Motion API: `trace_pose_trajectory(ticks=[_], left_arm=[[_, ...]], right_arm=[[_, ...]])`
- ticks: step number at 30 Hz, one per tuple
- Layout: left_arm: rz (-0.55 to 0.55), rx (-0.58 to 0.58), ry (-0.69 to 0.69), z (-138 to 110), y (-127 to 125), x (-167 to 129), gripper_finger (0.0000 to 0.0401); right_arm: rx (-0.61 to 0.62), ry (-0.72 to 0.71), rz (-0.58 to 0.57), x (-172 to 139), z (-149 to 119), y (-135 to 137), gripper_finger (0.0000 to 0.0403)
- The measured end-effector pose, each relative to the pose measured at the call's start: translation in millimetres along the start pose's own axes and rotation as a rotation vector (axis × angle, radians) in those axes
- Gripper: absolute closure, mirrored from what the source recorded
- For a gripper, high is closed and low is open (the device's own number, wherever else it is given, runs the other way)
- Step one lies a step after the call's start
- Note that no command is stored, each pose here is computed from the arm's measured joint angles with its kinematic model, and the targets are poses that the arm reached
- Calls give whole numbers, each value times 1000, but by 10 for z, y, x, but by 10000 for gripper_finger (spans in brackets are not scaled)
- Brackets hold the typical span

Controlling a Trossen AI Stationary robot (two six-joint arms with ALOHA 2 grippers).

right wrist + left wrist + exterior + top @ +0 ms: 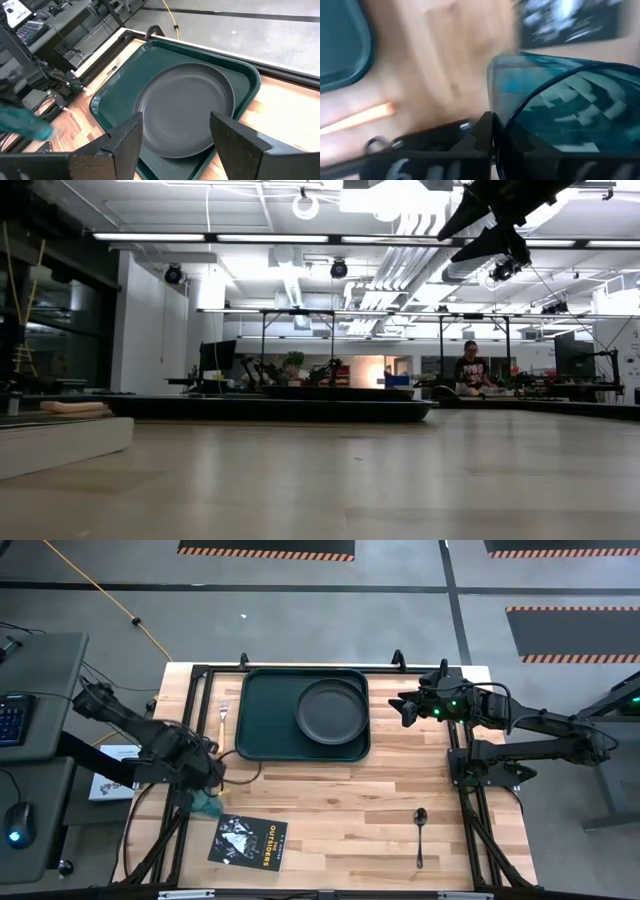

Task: Pick and place plate/cup/fork/spoon on tray
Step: Put the blue cup to the top left corner of the dark green tray

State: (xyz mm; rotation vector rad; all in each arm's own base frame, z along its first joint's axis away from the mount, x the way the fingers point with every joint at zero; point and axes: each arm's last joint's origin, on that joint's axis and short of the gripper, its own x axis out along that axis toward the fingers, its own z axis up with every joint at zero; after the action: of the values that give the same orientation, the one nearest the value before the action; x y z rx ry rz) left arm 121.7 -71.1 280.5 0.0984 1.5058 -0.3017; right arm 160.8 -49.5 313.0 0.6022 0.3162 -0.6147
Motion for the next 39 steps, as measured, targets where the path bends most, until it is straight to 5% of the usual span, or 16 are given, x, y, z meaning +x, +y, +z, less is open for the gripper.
trace_pose_trajectory(ticks=[6,11,19,25,30,35,39], left_arm=[[-136,-66,-218,134,48,-647,396],[140,-235,-325,376,336,-1075,397],[442,-267,-140,824,1358,-1286,399],[463,-425,-13,634,2392,-1178,400],[351,-613,4,295,3108,-926,400],[215,-734,-41,73,3486,-701,400],[221,-785,-56,-35,3660,-621,400]], right_arm=[[0,1,1,0,0,0,180],[0,2,3,1,0,1,180],[33,-2,0,0,2,0,180],[35,-5,-3,1,3,0,180],[87,-17,4,12,14,11,180],[100,-5,0,33,5,13,180],[123,0,-2,52,3,17,180]])
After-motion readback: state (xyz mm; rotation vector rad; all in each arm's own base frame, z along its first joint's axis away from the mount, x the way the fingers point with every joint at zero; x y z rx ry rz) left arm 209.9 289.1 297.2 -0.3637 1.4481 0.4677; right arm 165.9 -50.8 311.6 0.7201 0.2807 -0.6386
